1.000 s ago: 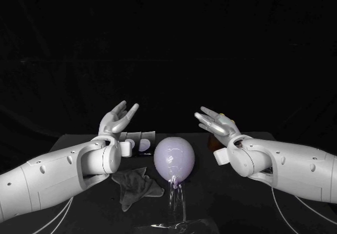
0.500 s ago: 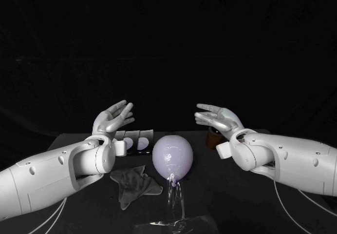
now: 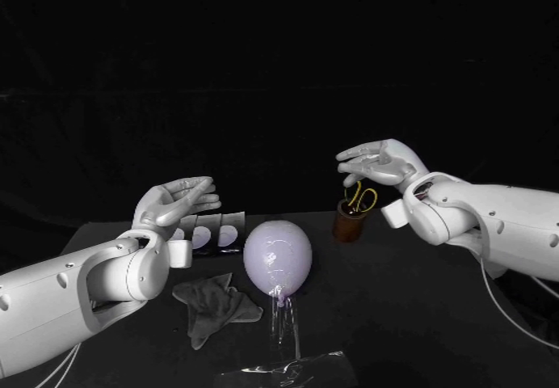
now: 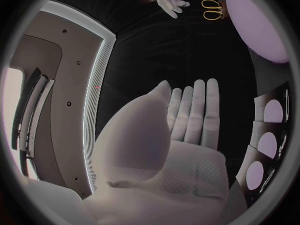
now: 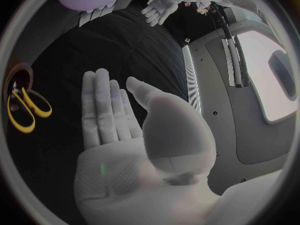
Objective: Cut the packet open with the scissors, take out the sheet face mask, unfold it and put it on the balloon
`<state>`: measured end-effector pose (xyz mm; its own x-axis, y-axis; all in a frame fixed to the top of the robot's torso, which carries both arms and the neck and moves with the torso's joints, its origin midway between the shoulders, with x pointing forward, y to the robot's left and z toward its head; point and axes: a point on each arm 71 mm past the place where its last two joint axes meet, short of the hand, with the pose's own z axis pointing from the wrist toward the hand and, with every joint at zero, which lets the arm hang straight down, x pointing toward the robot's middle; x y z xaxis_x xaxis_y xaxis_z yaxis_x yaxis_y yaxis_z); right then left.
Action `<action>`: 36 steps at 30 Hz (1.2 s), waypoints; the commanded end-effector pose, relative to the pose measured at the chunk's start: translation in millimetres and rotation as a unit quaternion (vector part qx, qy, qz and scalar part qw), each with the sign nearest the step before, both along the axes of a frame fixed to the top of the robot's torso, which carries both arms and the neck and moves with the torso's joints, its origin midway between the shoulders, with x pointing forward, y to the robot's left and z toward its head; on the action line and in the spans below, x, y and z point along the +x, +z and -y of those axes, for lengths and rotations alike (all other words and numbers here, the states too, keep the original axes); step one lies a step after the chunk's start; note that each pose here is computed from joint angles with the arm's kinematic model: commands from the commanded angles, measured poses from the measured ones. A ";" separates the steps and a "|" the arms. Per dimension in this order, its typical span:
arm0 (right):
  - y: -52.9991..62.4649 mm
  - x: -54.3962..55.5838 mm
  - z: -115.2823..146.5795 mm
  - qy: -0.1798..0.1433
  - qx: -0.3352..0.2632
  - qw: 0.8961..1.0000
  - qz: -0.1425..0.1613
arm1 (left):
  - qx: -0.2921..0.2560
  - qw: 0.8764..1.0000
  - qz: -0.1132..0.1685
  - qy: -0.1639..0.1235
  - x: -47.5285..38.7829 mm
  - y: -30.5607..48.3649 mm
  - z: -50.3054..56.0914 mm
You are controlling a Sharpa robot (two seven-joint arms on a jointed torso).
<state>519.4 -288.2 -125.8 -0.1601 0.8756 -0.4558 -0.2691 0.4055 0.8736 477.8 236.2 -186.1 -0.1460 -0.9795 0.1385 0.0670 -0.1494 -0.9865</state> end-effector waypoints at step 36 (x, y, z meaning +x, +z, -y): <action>32.7 19.1 51.2 -0.076 -0.434 0.898 -0.010 | -0.014 0.999 0.024 -0.040 -9.2 19.1 2.1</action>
